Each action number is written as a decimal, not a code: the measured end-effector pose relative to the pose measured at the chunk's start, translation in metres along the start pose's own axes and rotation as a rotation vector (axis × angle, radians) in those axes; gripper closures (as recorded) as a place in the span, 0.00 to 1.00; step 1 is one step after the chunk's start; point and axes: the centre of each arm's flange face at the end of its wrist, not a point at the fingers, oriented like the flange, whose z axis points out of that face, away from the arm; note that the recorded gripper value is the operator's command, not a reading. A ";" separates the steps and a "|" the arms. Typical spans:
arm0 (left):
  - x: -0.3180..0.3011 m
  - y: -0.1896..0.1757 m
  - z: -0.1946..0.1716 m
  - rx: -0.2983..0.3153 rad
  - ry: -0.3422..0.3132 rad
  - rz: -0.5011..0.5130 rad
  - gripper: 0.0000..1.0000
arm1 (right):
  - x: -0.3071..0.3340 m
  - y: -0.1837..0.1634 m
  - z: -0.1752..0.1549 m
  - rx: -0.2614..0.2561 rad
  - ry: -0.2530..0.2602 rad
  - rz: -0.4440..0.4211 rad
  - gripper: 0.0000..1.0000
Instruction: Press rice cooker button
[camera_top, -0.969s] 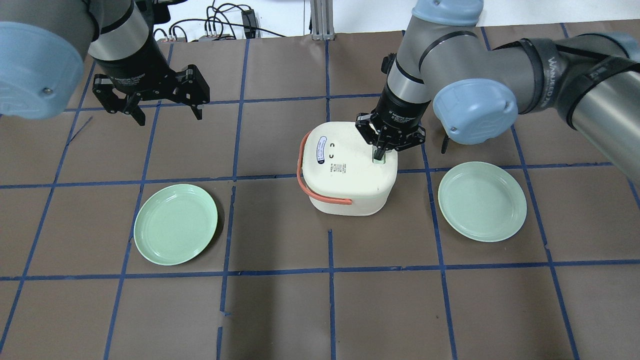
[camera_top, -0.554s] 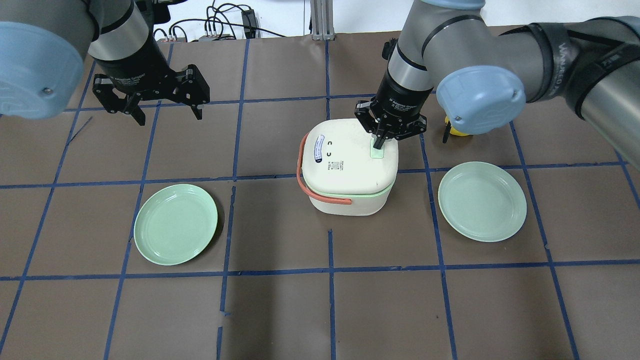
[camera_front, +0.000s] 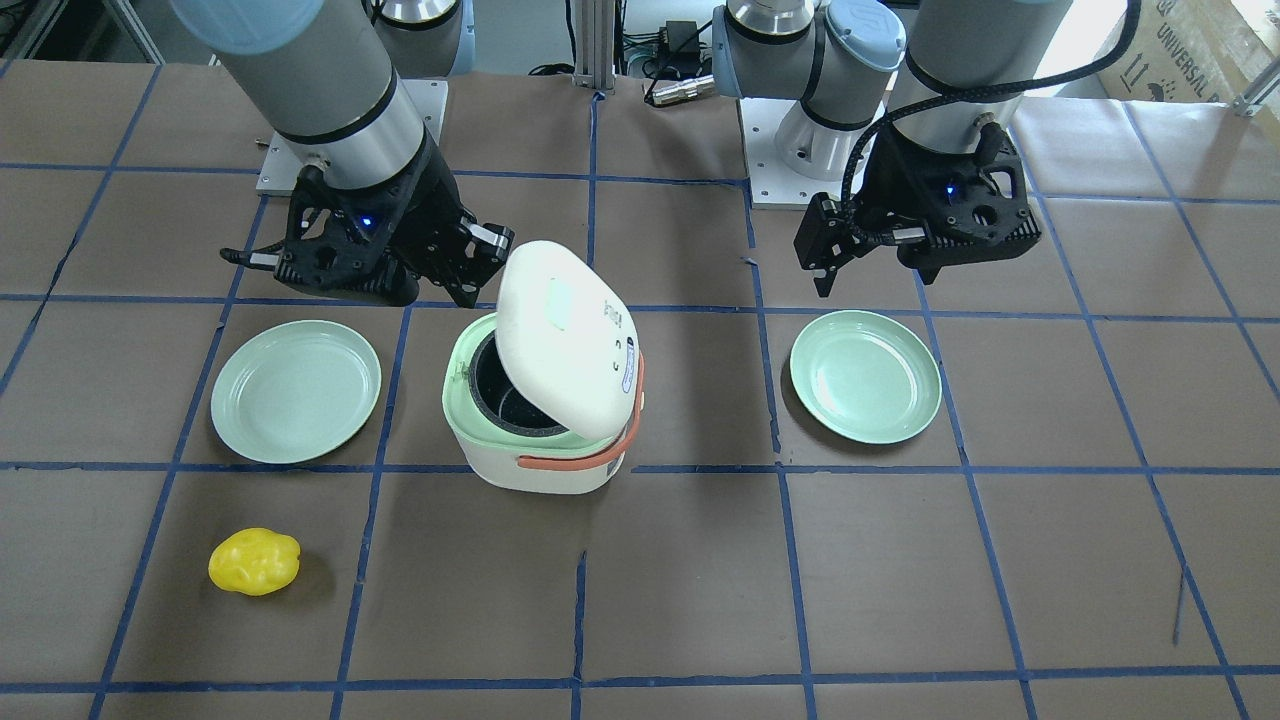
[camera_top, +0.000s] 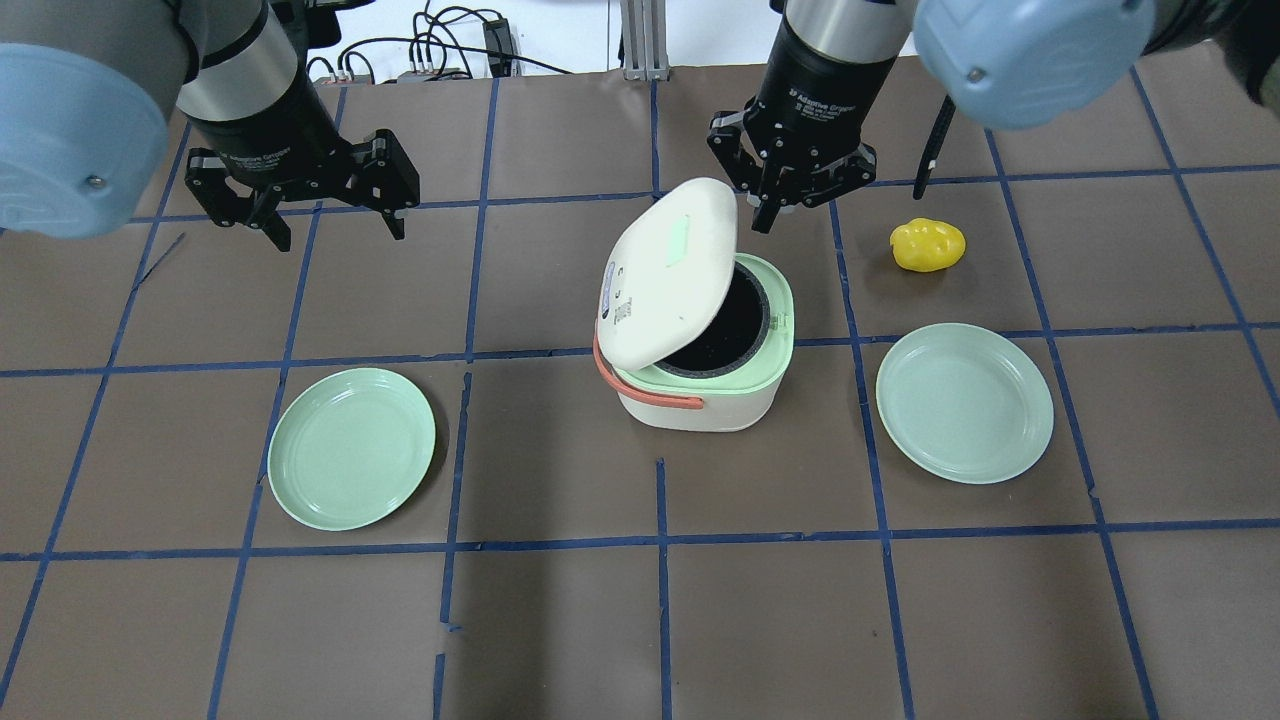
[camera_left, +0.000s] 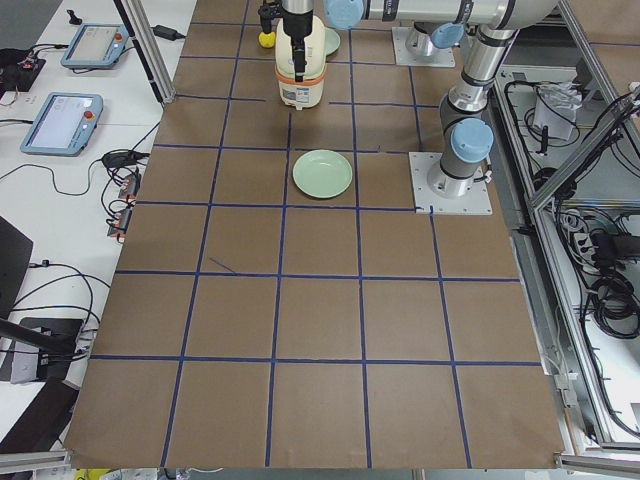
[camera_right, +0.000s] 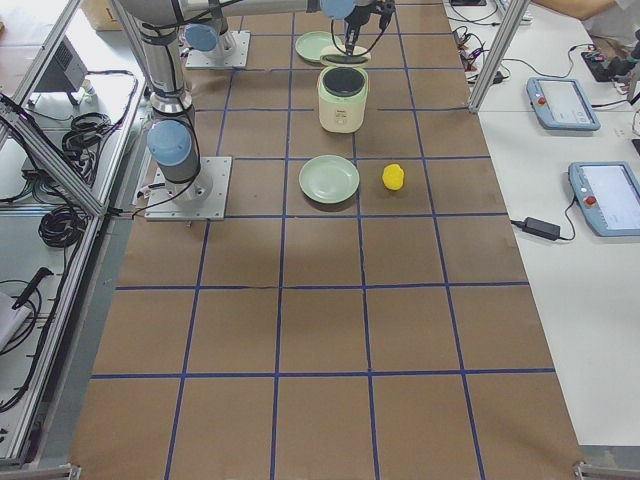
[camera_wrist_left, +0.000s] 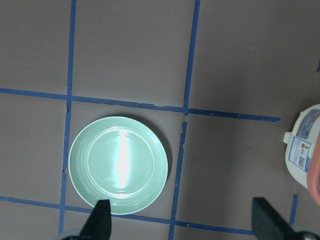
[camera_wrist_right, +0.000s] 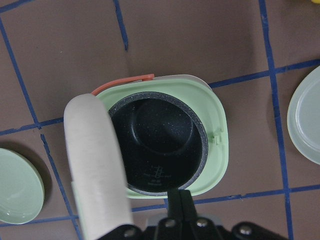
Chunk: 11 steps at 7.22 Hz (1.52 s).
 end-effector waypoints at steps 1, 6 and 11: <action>0.000 0.000 0.000 0.000 0.000 0.000 0.00 | 0.002 -0.001 -0.015 0.009 0.029 -0.004 0.79; 0.000 0.000 0.000 0.000 0.000 -0.001 0.00 | 0.020 -0.006 -0.024 0.036 0.122 -0.068 0.00; 0.000 0.000 0.000 0.000 0.000 0.000 0.00 | 0.089 -0.009 -0.010 -0.018 0.193 -0.166 0.00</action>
